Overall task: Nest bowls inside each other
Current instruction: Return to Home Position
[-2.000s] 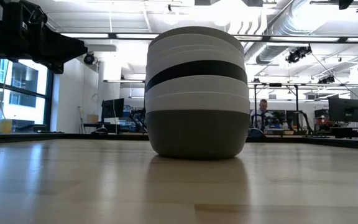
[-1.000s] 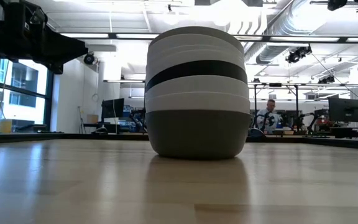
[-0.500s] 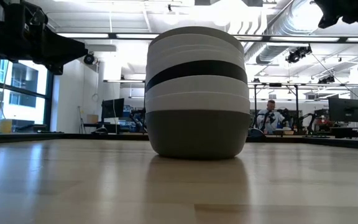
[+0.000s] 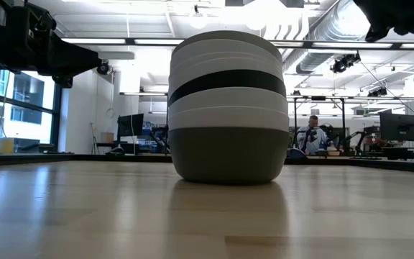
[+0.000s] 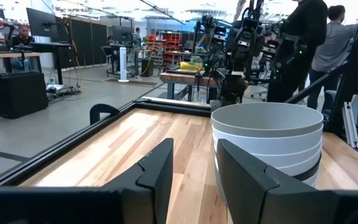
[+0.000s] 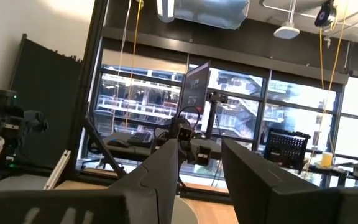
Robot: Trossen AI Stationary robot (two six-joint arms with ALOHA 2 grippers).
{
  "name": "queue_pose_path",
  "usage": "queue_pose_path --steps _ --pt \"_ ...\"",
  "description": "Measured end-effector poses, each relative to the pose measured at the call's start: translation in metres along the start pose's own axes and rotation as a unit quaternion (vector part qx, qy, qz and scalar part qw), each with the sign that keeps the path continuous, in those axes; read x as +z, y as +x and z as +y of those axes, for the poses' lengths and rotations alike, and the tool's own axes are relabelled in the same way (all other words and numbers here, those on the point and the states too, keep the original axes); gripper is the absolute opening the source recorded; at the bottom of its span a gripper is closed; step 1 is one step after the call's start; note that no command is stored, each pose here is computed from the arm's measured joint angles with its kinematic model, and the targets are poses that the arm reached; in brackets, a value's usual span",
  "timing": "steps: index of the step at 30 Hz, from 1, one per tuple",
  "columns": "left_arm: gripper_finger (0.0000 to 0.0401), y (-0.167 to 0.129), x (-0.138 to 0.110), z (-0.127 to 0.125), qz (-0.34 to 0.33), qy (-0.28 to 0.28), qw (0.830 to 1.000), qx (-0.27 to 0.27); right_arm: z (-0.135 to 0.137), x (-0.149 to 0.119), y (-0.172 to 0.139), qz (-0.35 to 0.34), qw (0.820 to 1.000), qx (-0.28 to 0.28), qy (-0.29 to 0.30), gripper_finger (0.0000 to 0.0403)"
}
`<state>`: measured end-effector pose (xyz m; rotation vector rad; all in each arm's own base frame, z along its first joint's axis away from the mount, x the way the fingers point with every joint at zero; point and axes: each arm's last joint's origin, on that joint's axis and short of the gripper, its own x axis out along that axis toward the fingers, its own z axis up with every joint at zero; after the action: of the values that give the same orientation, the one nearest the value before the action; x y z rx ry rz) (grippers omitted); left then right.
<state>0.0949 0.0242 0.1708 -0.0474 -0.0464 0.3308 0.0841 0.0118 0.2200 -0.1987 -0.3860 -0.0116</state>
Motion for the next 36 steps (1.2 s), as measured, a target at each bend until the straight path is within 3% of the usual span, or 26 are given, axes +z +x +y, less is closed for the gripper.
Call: queue_pose_path --steps 7,12,20,36 --pt "0.0113 0.0 0.0 0.0 0.0 0.0 1.0 0.0 0.001 -0.003 0.0 0.016 1.0 -0.002 0.027 0.0119" --pt "0.0113 0.0 0.0 0.0 0.0 0.0 1.0 -0.001 0.003 -0.028 -0.002 0.063 0.995 -0.056 0.059 0.0119" --pt "0.0113 0.0 0.0 0.0 0.002 -0.004 1.0 -0.001 0.004 -0.031 -0.003 0.075 0.994 -0.052 0.064 0.0119" --pt "0.0113 0.0 -0.002 0.0 0.009 -0.003 1.0 -0.001 0.014 -0.047 -0.007 0.155 0.979 0.061 0.117 0.0119"
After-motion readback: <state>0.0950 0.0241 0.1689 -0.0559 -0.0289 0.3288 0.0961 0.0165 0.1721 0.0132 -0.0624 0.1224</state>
